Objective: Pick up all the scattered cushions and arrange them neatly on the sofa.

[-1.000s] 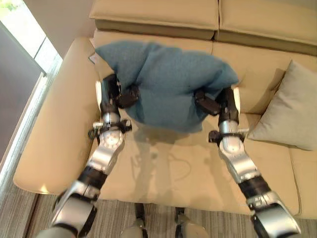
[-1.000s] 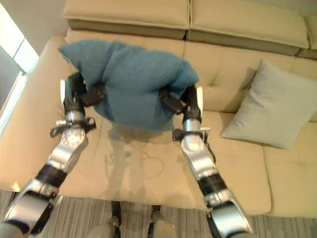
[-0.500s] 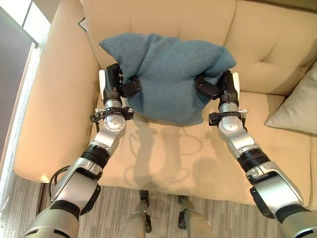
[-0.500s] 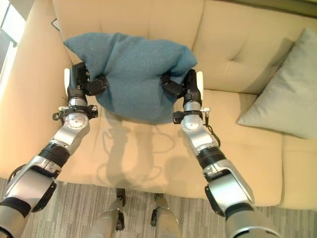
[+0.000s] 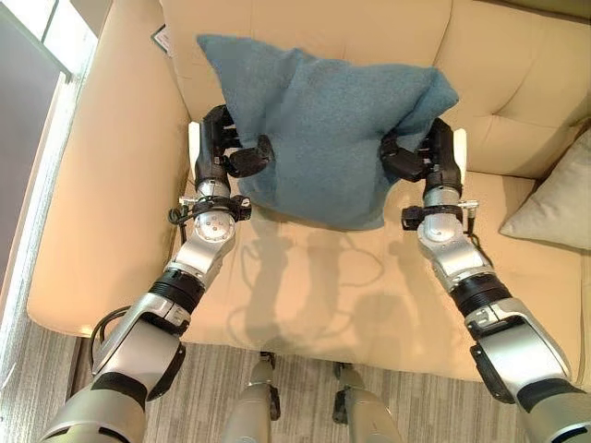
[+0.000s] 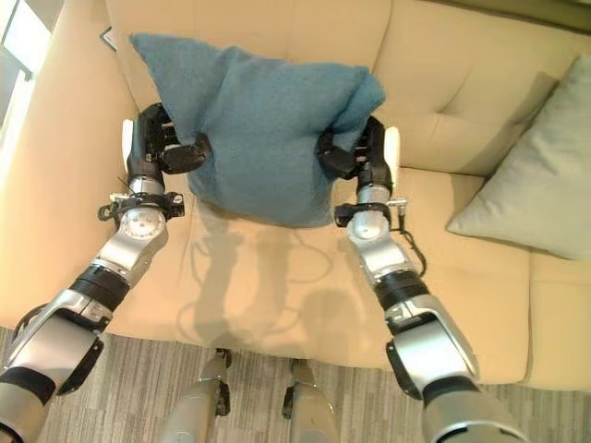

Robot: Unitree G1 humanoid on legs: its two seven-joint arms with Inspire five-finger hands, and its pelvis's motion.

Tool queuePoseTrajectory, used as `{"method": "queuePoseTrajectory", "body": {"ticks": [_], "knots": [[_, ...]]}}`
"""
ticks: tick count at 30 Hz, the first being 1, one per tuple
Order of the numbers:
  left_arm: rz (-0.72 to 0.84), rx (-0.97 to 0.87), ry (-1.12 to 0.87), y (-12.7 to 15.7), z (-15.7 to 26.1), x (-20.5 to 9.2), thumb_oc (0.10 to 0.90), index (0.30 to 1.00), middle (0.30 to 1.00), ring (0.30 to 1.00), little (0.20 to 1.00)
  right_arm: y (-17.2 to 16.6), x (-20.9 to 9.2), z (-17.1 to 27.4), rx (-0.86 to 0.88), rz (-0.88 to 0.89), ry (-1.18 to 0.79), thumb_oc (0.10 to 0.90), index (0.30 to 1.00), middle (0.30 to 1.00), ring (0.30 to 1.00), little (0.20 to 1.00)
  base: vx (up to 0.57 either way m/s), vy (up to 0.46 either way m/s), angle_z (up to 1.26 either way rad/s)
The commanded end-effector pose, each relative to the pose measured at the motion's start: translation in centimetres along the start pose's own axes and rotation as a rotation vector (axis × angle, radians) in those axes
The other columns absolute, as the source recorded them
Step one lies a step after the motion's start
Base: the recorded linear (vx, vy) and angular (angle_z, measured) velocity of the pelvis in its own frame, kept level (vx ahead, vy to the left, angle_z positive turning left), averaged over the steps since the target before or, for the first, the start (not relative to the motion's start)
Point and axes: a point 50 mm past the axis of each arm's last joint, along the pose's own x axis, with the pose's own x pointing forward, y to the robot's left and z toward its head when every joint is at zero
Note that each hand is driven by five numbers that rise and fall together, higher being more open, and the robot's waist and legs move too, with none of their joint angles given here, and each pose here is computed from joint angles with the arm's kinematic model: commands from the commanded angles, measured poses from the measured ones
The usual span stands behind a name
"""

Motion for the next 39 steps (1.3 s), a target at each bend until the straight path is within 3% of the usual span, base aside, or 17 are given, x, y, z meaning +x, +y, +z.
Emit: {"method": "queuePoseTrajectory", "body": {"ticks": [1,5,6,9,10,12,14,15,18,19,20,27,28,30,31,34,39], "knots": [[-0.029,-0.039,-0.234,-0.9,5.4,1.7,0.8,0.9,0.9,0.9,0.9,-4.3,2.8,3.5,-0.046,-0.208,-0.124,0.8,0.9,0.9,0.9,0.9,0.0,0.0,0.0],[0.034,-0.007,-0.205,1.8,4.6,2.1,0.8,0.9,0.9,0.9,0.9,-7.5,3.1,1.6,-0.129,-0.266,-0.055,0.8,0.9,0.9,0.9,0.9,0.0,0.0,0.0],[0.074,0.026,-0.199,4.1,3.9,1.7,0.8,0.9,0.9,0.9,0.9,-9.8,2.6,0.1,-0.161,-0.303,-0.021,0.8,0.9,0.9,0.9,0.9,0.05,-0.024,0.01],[0.089,0.037,-0.189,5.6,2.6,0.4,0.8,0.9,0.9,0.9,0.9,-10.9,1.4,-1.3,-0.164,-0.309,-0.009,0.8,0.9,0.9,0.9,0.9,0.06,-0.011,0.01],[0.109,0.044,-0.152,7.4,0.6,-1.7,0.8,0.9,0.9,0.9,0.9,-11.3,-0.6,-3.0,-0.139,-0.27,0.0,0.8,0.9,0.9,0.9,0.9,0.08,-0.012,-0.02],[0.1,0.055,-0.112,7.9,-0.9,-3.1,0.8,0.9,0.9,0.9,0.9,-11.2,-1.9,-4.2,-0.161,-0.222,0.015,0.8,0.9,0.9,0.9,0.9,0.09,-0.015,-0.01],[0.083,0.094,0.008,9.7,-4.6,-7.3,0.8,0.9,0.9,0.9,0.9,-11.4,-5.4,-7.4,-0.211,-0.087,0.085,0.8,0.9,0.9,0.9,0.9,0.1,-0.022,0.0],[0.081,0.096,0.012,9.7,-4.7,-7.4,0.8,0.9,0.9,0.9,0.9,-11.4,-5.6,-7.6,-0.212,-0.084,0.088,0.8,0.9,0.9,0.9,0.9,0.08,-0.019,-0.02],[0.081,0.145,0.197,11.9,-8.7,-12.2,0.8,0.9,0.9,0.9,0.9,-11.8,-9.8,-11.4,-0.261,0.024,0.229,0.8,0.9,0.9,0.9,0.9,0.07,-0.023,0.0],[0.079,0.145,0.2,11.9,-8.7,-12.3,0.8,0.9,0.9,0.9,0.9,-11.8,-9.9,-11.5,-0.262,0.026,0.231,0.8,0.9,0.9,0.9,0.9,0.06,-0.027,0.02],[0.078,0.15,0.295,12.5,-10.5,-14.6,0.8,0.9,0.9,0.9,0.9,-11.5,-11.9,-13.0,-0.272,0.084,0.294,0.8,0.9,0.9,0.9,0.9,0.04,-0.018,0.04],[0.088,0.225,0.606,13.7,-15.4,-21.7,0.8,0.9,0.9,0.9,0.9,-9.9,-17.5,-16.5,-0.191,0.14,0.483,0.8,0.9,0.9,0.9,0.9,0.03,-0.025,0.0],[0.104,0.197,0.708,13.4,-16.9,-23.9,0.8,0.9,0.9,0.9,0.9,-9.3,-18.9,-17.3,-0.18,0.16,0.531,0.8,0.9,0.9,0.9,0.9,0.01,-0.057,0.01],[0.116,0.193,0.757,13.4,-17.5,-25.0,0.8,0.9,0.9,0.9,0.9,-8.9,-19.5,-17.6,-0.159,0.163,0.555,0.8,0.9,0.9,0.9,0.9,0.0,-0.048,0.02],[0.116,0.182,0.866,13.0,-18.8,-27.4,0.8,0.9,0.9,0.9,0.9,-8.1,-20.6,-18.0,-0.133,0.183,0.589,0.8,0.9,0.9,0.9,0.9,-0.01,-0.058,0.0],[0.093,0.199,0.989,12.6,-20.1,-30.3,0.8,0.9,0.9,0.9,0.9,-7.1,-22.2,-18.7,-0.117,0.226,0.64,0.8,0.9,0.9,0.9,0.9,-0.03,-0.074,0.03],[0.119,0.171,1.077,12.0,-21.2,-31.6,0.8,0.9,0.9,0.9,0.9,-6.0,-22.7,-18.9,-0.104,0.242,0.656,0.8,0.9,0.9,0.9,0.9,-0.12,-0.087,0.17]]}}
